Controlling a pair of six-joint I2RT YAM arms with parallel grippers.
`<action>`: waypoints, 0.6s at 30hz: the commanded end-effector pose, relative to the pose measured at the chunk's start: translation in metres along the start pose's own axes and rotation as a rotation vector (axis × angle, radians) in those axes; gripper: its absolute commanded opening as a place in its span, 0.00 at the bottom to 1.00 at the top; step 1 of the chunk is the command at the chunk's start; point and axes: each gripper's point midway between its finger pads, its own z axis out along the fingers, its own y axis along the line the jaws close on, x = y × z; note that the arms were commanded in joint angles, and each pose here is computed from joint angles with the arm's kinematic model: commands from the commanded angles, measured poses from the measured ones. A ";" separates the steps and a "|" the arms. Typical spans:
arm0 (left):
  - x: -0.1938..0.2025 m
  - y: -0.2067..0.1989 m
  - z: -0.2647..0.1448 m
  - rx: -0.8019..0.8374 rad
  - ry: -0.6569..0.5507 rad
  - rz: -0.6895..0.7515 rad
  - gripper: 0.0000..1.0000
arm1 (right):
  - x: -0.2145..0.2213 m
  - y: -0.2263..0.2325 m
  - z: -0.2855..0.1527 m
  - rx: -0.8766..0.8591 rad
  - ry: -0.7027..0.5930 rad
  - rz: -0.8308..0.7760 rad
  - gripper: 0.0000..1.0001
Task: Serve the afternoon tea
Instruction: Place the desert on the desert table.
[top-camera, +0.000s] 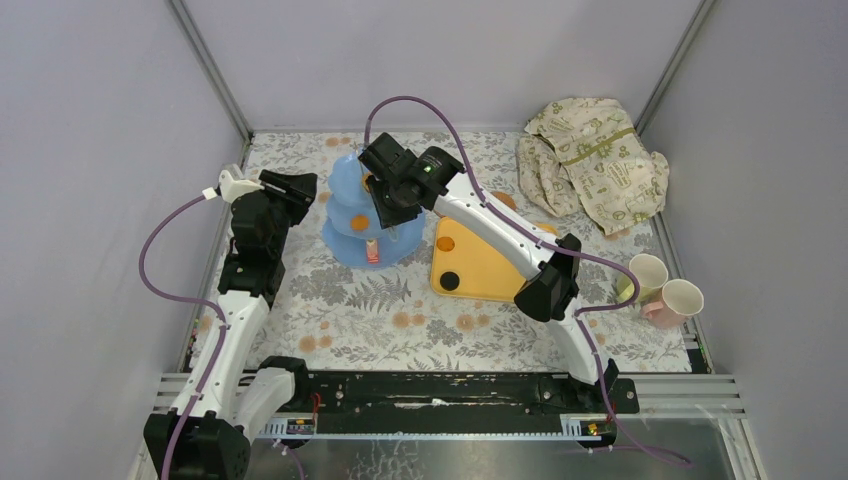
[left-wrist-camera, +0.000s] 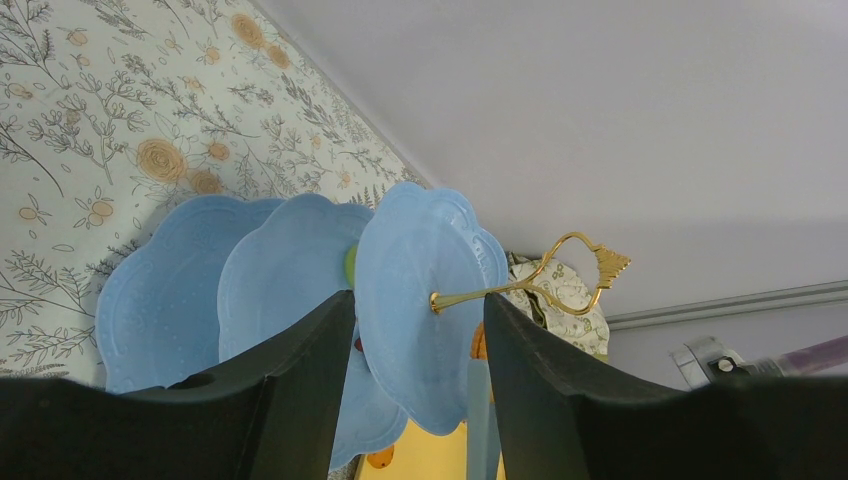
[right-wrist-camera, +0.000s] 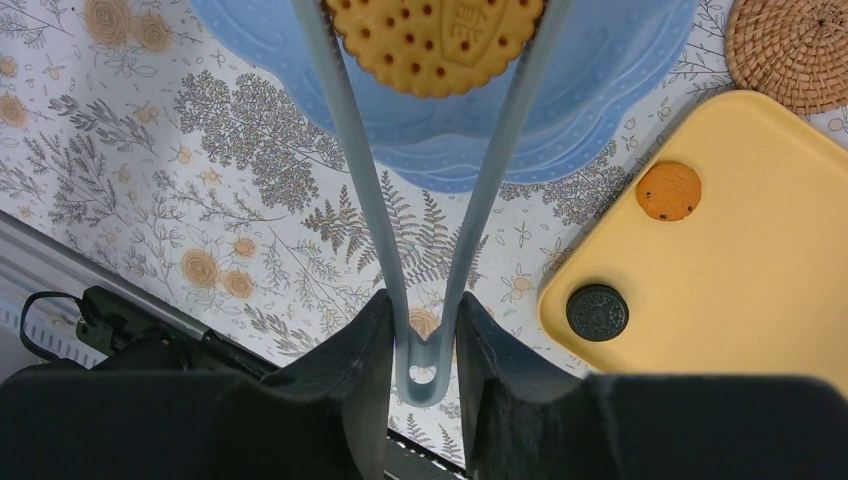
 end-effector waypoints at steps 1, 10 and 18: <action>-0.008 -0.015 -0.005 0.041 -0.011 0.002 0.57 | -0.015 0.013 -0.011 -0.049 -0.056 -0.007 0.33; -0.009 -0.017 -0.004 0.043 -0.013 0.001 0.57 | -0.017 0.013 -0.013 -0.053 -0.062 -0.007 0.34; -0.009 -0.017 -0.005 0.044 -0.014 0.003 0.57 | -0.017 0.014 -0.013 -0.054 -0.065 -0.009 0.36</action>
